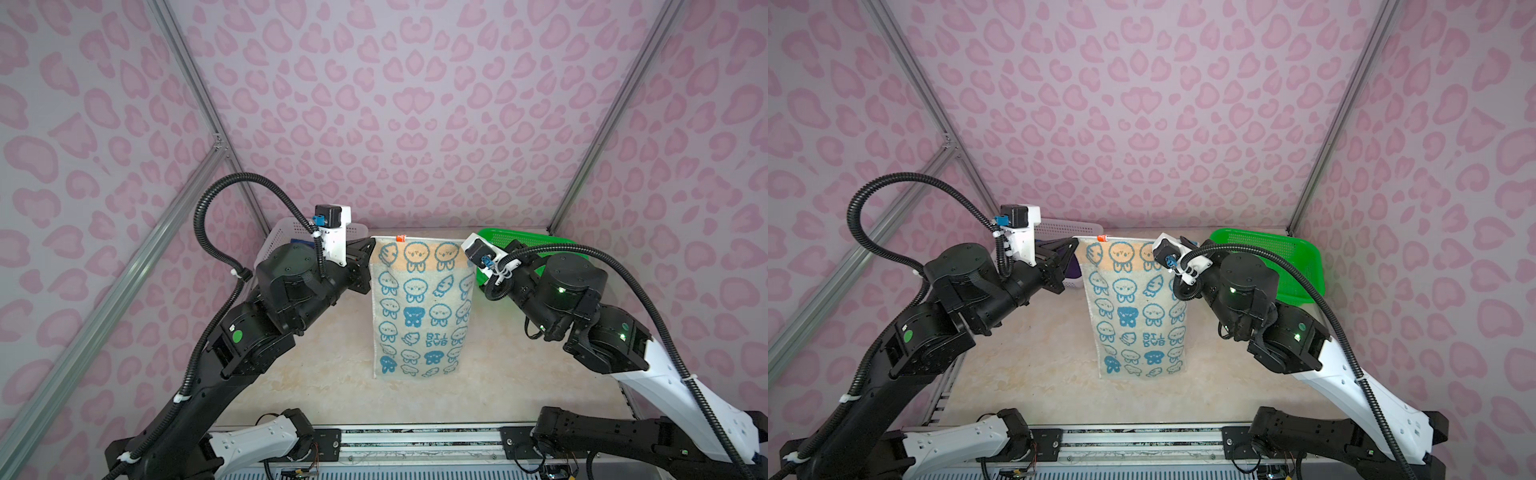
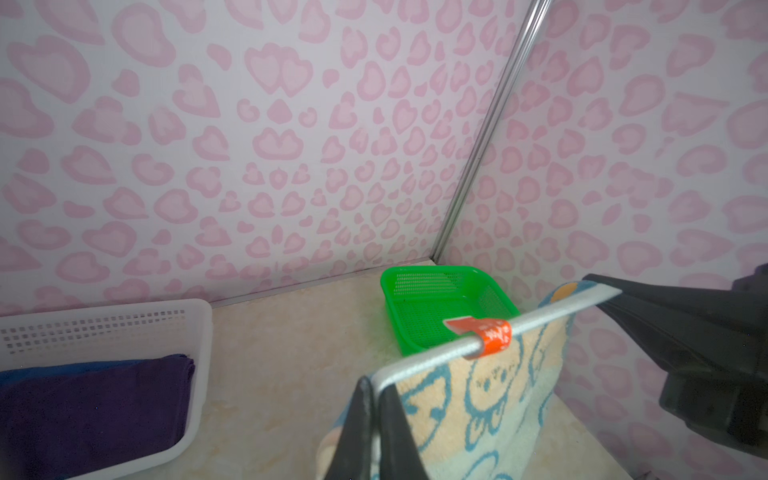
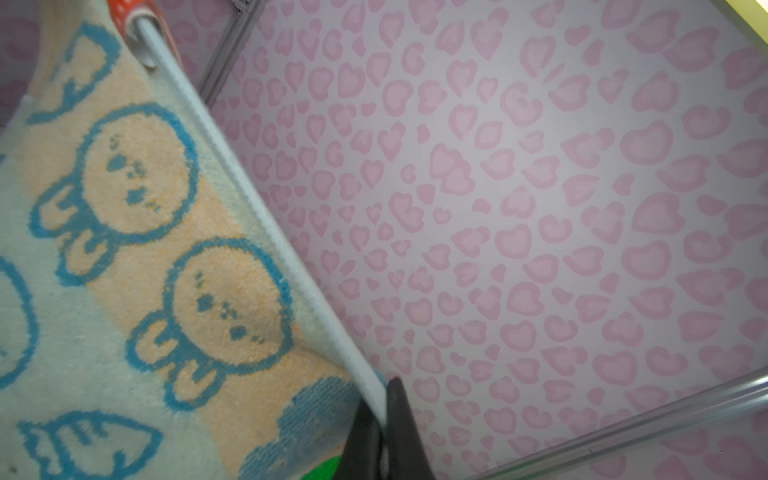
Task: Fold and stack the towels
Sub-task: 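Lift the towel by its edge with both grippers, spreading it apart, then lay the spread towel flat on the table, drawing both grippers toward the robot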
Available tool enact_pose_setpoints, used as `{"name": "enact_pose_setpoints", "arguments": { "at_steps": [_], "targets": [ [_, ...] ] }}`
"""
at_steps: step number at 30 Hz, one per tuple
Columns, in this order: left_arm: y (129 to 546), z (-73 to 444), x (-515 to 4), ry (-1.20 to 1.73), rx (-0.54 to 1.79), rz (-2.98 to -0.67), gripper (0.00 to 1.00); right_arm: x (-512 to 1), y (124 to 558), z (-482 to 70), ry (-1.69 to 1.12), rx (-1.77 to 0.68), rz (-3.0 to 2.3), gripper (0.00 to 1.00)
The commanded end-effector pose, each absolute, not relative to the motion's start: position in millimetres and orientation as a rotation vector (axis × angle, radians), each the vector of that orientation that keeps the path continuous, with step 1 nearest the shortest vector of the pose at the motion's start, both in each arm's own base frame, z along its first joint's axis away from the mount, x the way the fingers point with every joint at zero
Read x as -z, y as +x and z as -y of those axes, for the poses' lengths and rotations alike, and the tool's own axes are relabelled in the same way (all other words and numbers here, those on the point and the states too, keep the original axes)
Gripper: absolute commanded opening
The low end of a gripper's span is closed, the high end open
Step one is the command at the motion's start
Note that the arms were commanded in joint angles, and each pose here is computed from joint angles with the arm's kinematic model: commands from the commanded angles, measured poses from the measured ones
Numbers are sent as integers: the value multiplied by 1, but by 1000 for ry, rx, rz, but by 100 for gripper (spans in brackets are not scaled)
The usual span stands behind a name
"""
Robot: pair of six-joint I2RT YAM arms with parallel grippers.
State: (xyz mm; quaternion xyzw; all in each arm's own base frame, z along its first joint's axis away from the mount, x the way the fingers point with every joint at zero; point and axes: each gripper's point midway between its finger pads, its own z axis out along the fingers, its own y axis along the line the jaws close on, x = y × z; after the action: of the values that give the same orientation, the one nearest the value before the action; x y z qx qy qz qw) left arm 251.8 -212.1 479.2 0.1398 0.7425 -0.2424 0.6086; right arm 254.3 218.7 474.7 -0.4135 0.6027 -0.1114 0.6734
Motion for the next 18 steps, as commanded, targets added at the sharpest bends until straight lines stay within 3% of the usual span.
{"name": "enact_pose_setpoints", "arguments": {
  "at_steps": [1, 12, 18],
  "targets": [
    [284, 200, -474, 254, 365, -1719, 3, -459, 285, -208, -868, 311, -1436, 0],
    [416, 175, -361, 80, -54, -1938, 3, -345, 414, -238, -894, 269, -1671, 0],
    [462, 170, -296, 85, -214, -2055, 3, -265, 472, -258, -917, 294, -1816, 0]
  ]
}}
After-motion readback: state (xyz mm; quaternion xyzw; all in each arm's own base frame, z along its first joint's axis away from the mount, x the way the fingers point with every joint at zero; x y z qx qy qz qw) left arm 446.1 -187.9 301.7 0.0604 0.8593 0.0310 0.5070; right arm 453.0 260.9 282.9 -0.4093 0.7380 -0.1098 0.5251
